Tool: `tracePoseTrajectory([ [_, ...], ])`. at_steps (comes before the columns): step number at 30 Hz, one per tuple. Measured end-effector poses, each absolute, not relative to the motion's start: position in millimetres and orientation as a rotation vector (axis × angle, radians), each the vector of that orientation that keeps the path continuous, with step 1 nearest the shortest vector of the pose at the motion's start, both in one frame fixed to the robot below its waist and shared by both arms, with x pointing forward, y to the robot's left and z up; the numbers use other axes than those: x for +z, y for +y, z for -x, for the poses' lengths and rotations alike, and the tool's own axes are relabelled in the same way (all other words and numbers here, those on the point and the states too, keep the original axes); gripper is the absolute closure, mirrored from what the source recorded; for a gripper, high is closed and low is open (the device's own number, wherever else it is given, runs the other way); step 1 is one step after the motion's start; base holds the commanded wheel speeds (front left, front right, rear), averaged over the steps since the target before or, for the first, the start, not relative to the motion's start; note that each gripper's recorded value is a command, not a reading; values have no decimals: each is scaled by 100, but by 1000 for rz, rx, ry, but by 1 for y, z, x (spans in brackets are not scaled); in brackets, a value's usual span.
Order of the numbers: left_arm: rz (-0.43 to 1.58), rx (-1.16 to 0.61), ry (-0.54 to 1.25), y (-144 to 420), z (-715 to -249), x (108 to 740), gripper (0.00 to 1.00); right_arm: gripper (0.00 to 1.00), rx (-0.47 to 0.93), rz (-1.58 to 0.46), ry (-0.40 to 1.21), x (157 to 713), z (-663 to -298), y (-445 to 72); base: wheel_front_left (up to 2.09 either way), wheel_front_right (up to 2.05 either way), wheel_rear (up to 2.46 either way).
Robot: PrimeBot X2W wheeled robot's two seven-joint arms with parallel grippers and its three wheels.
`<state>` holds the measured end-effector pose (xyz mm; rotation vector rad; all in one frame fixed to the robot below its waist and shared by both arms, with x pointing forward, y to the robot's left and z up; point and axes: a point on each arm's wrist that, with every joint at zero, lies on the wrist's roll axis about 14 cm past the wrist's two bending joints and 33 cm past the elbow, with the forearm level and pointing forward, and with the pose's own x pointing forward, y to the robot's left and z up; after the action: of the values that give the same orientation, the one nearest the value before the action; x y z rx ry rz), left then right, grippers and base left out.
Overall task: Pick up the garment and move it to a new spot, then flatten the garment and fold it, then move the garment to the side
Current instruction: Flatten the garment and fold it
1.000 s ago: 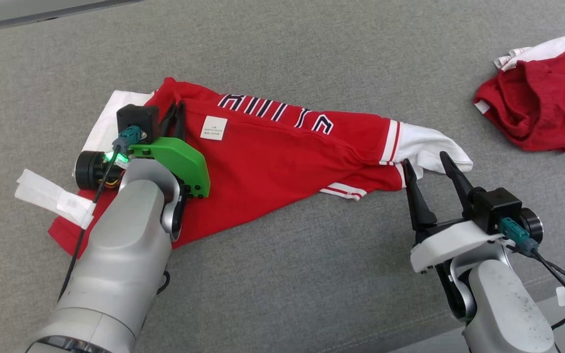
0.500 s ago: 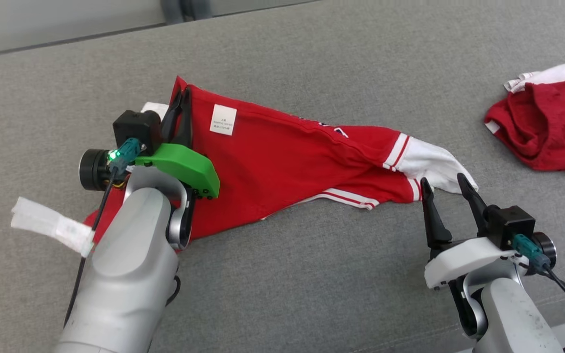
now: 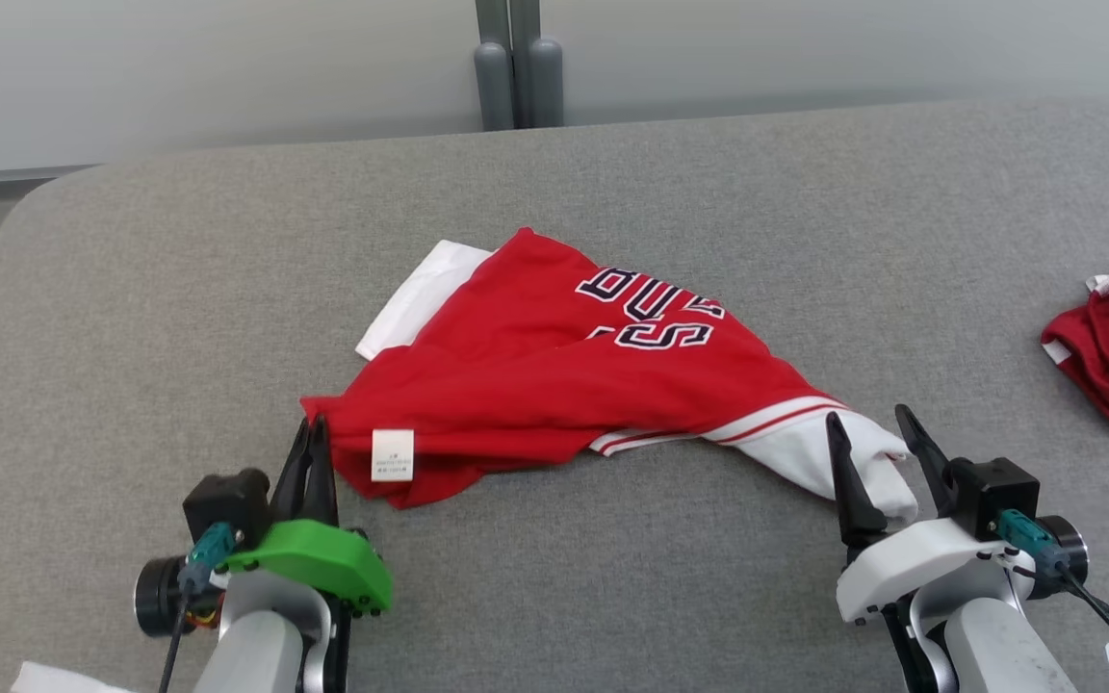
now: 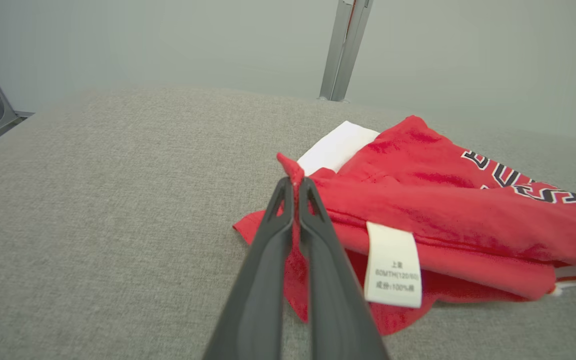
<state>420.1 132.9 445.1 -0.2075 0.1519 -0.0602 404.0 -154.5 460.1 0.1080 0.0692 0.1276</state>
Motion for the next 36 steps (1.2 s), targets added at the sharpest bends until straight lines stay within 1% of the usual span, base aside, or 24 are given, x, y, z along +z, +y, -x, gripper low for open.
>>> tracePoseTrajectory([
  [2,223,-13,173,145,-404,437,100,0,143,-109,62,463,-402,-149,0,0,0],
  [6,235,24,217,153,-379,422,100,0,143,-109,58,466,-394,-149,0,0,0],
  [11,224,53,245,161,-367,413,100,0,132,-108,53,468,-386,-153,0,0,0],
  [12,219,60,248,162,-365,412,76,0,129,-108,51,468,-385,-154,0,0,0],
  [13,207,72,244,166,-364,412,20,0,124,-112,46,470,-384,-156,0,0,0],
  [14,192,75,238,167,-365,414,0,0,121,-116,41,472,-383,-157,0,0,0],
  [19,112,95,129,177,-373,445,0,0,117,-131,-9,487,-381,-158,0,0,0],
  [22,57,101,100,181,-370,452,0,0,121,-135,-34,495,-382,-157,0,0,0],
  [29,-12,79,109,180,-362,448,0,0,132,-129,-28,492,-377,-154,0,0,0],
  [36,0,68,160,180,-355,432,0,0,142,-124,1,483,-375,-150,0,0,0],
])
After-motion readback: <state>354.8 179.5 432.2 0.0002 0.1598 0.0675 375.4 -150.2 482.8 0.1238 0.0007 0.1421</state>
